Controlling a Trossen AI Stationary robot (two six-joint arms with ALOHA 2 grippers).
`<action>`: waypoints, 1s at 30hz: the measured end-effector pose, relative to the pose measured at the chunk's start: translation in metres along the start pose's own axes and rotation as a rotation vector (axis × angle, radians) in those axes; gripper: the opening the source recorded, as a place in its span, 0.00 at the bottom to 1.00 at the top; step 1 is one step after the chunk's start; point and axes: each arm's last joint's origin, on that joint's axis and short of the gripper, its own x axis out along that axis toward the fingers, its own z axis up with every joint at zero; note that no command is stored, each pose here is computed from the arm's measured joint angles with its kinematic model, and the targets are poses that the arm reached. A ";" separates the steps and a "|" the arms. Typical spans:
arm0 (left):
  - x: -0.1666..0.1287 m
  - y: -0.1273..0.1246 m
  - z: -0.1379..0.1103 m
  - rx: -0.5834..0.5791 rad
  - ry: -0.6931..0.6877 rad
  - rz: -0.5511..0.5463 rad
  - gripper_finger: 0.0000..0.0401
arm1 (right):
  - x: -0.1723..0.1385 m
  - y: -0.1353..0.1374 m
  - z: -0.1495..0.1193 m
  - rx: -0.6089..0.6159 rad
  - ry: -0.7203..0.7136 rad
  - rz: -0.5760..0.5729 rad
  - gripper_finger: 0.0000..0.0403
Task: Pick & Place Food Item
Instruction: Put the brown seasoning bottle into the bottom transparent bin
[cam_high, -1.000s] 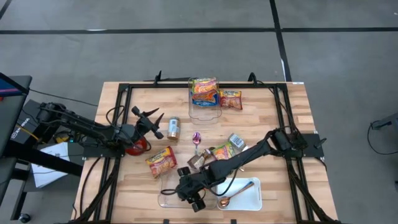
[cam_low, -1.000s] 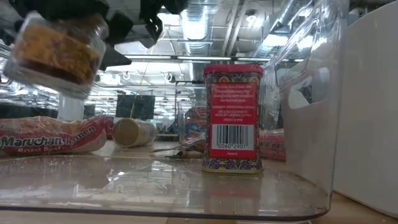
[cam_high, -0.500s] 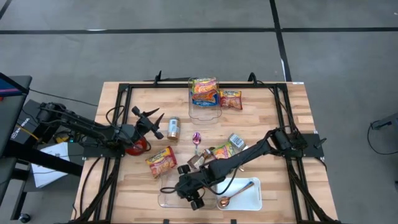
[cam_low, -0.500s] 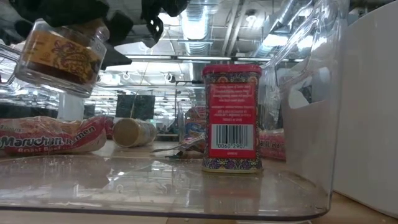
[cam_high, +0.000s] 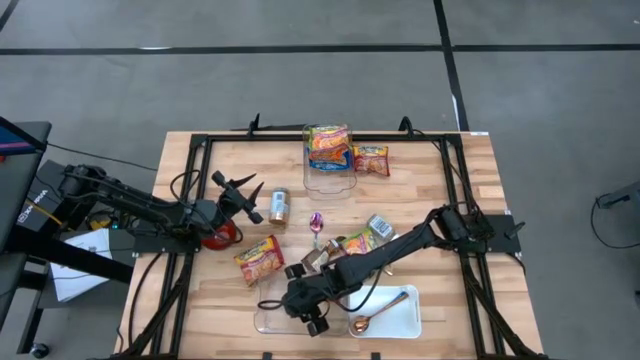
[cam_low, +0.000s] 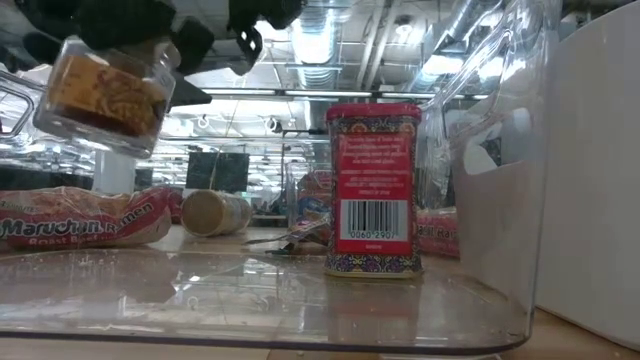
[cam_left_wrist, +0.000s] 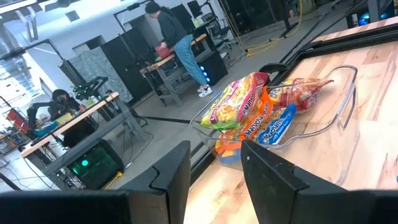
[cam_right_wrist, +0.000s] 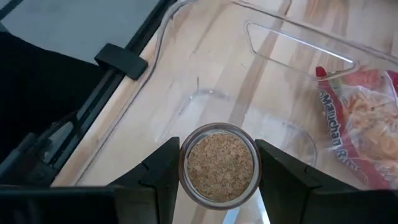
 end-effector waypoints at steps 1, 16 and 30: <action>0.000 0.000 0.000 0.000 0.000 0.000 0.34 | 0.000 -0.001 0.000 0.001 0.005 -0.001 0.41; 0.000 0.000 0.000 0.001 0.001 -0.005 0.34 | 0.019 -0.009 -0.019 0.024 0.107 -0.004 0.41; 0.000 0.000 -0.001 -0.001 0.002 -0.006 0.34 | 0.017 -0.010 -0.027 0.027 0.194 -0.050 0.41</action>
